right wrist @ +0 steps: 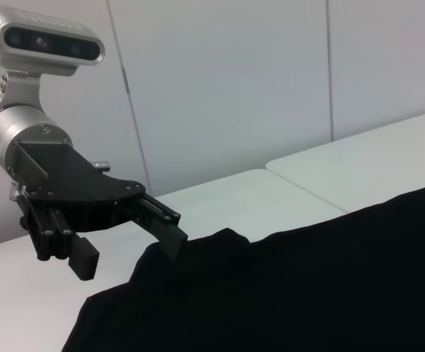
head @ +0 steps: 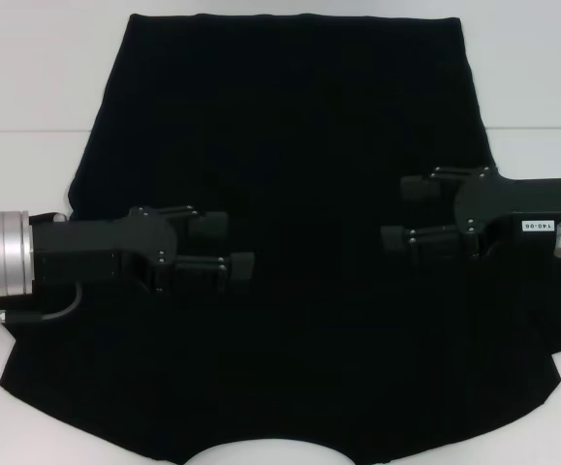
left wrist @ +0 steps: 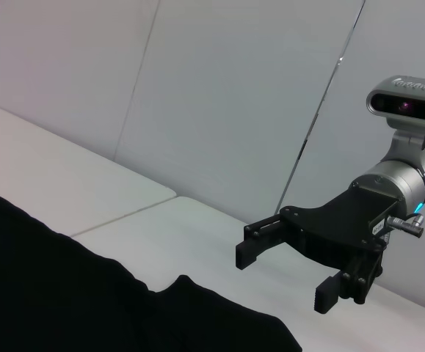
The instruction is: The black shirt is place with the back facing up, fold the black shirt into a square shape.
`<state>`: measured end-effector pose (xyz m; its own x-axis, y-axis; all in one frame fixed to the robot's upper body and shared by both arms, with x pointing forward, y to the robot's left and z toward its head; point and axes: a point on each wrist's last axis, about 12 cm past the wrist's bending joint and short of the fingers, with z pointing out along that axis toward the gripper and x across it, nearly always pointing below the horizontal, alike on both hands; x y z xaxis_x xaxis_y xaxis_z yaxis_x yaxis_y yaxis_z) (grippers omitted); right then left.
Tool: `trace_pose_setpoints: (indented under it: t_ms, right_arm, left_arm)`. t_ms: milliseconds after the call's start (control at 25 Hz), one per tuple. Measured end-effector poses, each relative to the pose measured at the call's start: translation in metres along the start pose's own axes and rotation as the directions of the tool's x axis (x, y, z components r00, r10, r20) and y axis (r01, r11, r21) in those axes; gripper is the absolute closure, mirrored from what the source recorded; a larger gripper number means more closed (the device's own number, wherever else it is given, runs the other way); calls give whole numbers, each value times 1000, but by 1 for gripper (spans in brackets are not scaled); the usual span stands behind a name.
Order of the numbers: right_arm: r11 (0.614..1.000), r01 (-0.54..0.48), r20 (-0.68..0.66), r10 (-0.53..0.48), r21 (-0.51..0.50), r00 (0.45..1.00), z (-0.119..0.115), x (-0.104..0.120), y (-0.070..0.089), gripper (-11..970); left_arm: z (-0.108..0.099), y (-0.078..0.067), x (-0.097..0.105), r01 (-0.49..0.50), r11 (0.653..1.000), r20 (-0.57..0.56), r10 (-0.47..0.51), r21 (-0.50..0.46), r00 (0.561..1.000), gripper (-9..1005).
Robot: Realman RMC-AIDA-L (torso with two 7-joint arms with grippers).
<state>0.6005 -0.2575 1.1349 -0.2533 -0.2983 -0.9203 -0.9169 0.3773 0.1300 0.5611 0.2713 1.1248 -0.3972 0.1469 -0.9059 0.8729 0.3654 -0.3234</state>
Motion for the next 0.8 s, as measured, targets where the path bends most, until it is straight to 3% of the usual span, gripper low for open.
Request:
trace_pose_setpoints:
  t_ms: [560,800]
  right_arm:
    - [1000,1,1,-1,2,1000,0,-1,0,49]
    - [1000,-2,12,2,12,1000,0,-1,-1,49]
  left_arm:
    - [0,1,0,12,1000,9,-12,-9,1000,137]
    - [-12,9,-2,117,990,44,-114,-79,993,137]
